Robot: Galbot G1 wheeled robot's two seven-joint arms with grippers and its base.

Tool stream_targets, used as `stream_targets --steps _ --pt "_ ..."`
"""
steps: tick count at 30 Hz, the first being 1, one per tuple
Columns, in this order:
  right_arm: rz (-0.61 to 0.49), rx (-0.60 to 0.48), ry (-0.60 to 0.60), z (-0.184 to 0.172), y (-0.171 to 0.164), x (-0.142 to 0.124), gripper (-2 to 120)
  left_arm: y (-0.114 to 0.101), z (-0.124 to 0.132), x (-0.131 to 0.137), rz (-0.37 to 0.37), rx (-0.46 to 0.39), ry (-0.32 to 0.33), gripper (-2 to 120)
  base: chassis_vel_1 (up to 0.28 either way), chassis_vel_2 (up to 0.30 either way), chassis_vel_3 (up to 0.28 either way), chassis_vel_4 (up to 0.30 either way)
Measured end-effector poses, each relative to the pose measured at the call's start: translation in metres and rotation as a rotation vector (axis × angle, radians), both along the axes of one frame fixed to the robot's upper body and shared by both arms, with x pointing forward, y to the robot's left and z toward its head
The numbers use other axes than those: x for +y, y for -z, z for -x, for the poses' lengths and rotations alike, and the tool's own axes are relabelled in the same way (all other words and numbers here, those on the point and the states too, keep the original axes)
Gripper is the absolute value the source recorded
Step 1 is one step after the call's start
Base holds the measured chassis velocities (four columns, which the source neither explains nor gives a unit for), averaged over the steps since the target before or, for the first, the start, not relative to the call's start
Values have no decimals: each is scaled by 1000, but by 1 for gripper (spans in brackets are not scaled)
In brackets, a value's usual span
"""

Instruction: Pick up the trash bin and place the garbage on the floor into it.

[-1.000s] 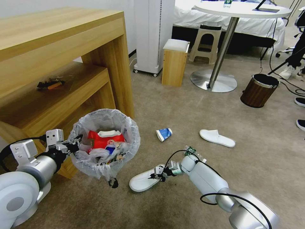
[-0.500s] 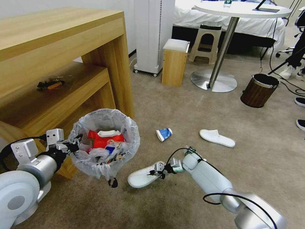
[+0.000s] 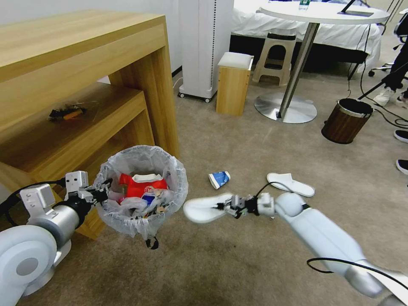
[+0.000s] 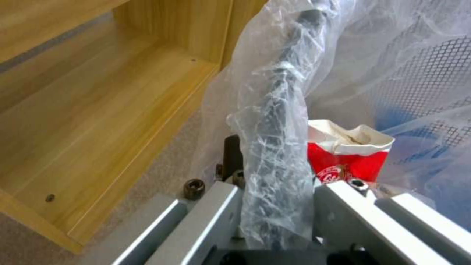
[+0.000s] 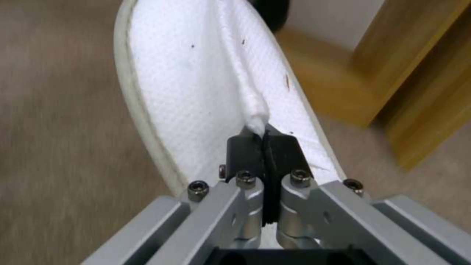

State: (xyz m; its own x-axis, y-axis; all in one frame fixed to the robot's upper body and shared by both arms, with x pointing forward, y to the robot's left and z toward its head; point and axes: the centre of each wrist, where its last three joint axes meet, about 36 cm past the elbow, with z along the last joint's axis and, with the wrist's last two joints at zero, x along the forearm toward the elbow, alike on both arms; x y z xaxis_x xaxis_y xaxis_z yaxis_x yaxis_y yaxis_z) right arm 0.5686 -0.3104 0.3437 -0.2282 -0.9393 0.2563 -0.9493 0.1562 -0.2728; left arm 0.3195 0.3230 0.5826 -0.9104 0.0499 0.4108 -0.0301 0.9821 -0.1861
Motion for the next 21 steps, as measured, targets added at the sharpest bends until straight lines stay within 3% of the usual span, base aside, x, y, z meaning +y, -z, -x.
stream_targets --steps 14,16,21 --pt "-312 -26 34 16 -66 -26 0 0 -1 1 -12 -6 -4 0 0 0 0 0" --pt "-436 1 26 18 -84 -20 0 1 0 1 -14 -3 -3 0 0 0 0 0" --pt "-537 13 -4 17 -104 -5 0 1 1 -1 -13 -1 4 0 0 0 0 0"
